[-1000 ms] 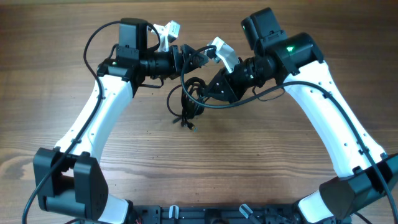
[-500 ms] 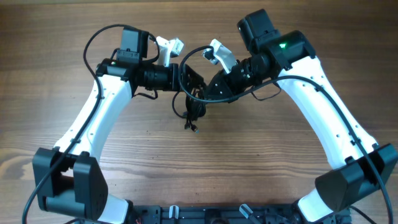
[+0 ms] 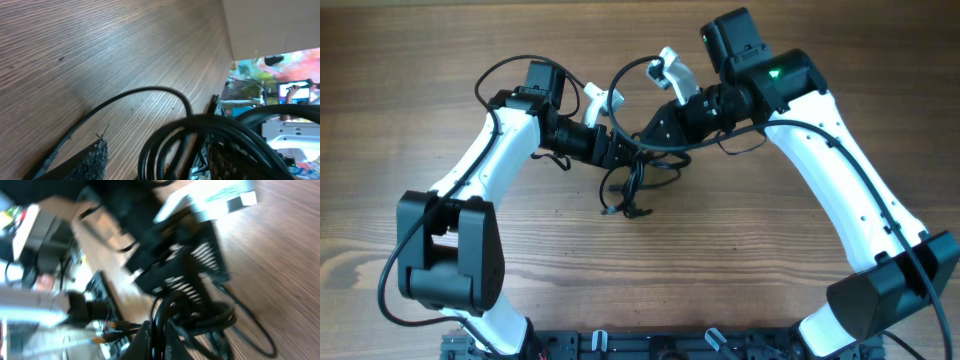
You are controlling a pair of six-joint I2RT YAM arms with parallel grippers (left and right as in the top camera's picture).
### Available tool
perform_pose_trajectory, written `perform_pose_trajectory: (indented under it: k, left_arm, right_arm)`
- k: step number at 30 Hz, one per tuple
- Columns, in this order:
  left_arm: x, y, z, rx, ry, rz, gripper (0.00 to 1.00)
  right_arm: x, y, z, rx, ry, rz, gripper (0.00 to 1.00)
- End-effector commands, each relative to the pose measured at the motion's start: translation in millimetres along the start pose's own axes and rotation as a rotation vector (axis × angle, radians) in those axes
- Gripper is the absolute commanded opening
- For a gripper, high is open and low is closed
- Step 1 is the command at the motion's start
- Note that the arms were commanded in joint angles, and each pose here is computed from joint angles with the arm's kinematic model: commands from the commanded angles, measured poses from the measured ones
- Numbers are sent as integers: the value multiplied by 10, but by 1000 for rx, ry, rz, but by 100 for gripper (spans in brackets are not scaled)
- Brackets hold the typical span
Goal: Untangle cables
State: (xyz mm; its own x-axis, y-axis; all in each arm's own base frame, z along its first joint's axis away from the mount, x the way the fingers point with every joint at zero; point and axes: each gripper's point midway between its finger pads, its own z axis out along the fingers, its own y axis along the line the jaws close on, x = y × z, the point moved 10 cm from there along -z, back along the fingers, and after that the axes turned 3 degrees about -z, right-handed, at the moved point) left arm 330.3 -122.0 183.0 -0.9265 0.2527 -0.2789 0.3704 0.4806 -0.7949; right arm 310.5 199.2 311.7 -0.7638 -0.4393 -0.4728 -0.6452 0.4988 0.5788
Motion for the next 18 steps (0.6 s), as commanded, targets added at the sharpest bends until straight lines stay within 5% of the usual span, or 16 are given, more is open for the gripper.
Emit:
perform_pose_trajectory:
  k: [1, 8, 13, 18]
  left_arm:
    - [-26, -138, 0, 223, -33, 19, 62]
    - [-86, -123, 1, 214, -34, -163, 49]
    - [-281, 118, 47, -158, -148, -259, 48]
    - [-395, 15, 272, -267, -202, -241, 52]
  right_arm:
    - [-27, -453, -72, 596, -109, 494, 4]
    - [77, -947, 341, 733, -34, 625, 4]
    - [74, -977, 336, 717, -11, 576, 23]
    - [68, -797, 101, 507, -12, 526, 31]
